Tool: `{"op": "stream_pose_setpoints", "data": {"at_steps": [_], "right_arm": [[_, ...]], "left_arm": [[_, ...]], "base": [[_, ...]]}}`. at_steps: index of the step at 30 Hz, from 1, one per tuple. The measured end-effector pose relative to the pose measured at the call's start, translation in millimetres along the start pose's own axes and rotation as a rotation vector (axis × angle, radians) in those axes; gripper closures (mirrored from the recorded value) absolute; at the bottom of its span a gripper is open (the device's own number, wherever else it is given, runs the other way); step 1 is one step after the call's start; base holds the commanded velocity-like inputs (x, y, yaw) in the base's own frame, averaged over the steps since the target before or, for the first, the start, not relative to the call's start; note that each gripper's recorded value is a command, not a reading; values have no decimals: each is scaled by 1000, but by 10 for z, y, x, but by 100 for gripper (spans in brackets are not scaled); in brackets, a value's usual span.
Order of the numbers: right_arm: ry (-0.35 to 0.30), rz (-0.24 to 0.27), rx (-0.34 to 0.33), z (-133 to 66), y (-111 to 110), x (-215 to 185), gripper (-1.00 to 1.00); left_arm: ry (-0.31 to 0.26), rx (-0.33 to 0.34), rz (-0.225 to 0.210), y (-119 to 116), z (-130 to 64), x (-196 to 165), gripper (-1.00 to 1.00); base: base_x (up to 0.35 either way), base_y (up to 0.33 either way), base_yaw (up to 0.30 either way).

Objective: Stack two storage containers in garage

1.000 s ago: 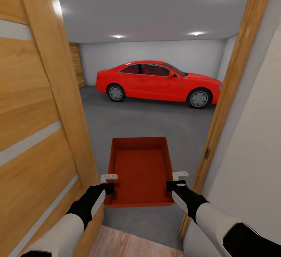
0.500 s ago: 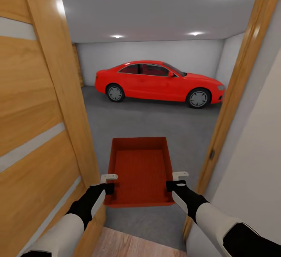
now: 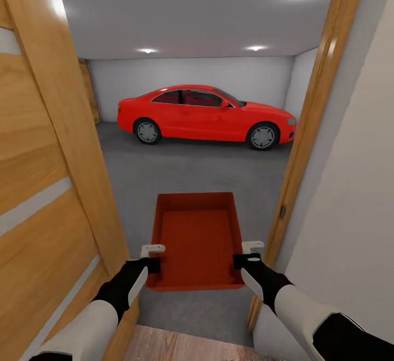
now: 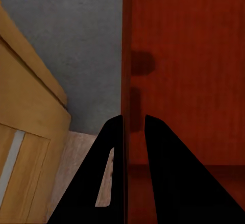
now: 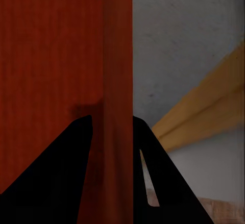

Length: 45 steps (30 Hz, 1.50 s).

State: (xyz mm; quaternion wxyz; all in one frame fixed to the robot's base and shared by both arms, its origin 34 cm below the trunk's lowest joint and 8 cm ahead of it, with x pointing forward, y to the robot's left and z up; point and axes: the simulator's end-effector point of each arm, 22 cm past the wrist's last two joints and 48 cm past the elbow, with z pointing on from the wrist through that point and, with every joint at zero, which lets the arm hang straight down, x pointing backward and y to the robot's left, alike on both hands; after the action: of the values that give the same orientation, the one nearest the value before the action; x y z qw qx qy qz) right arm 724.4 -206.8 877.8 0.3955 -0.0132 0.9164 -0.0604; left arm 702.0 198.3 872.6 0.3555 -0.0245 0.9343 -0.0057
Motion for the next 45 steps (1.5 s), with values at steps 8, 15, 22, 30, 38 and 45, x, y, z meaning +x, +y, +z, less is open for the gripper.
{"op": "stream_pose_setpoints", "data": {"at_steps": [8,15,22,30,38,45], "right_arm": [[1,0,-1,-2,4,1,100],[1,1,0,-2,2,3,100],[1,1,0,0,1,3,100],[1,0,0,-1,4,3,100],[1,0,0,0,3,3,100],[1,1,0,0,2,3,100]], "left_arm": [[1,0,0,4,-2,2,100],[1,0,1,2,-2,1,100],[1,0,1,1,0,1,100],[1,0,0,4,0,2,100],[1,0,1,3,0,2,100],[0,0,2,2,0,0,100]], "base": [[77,237,-37],[92,252,-39],[12,39,-218],[48,147,-103],[6,23,-1],[0,11,-104]]}}
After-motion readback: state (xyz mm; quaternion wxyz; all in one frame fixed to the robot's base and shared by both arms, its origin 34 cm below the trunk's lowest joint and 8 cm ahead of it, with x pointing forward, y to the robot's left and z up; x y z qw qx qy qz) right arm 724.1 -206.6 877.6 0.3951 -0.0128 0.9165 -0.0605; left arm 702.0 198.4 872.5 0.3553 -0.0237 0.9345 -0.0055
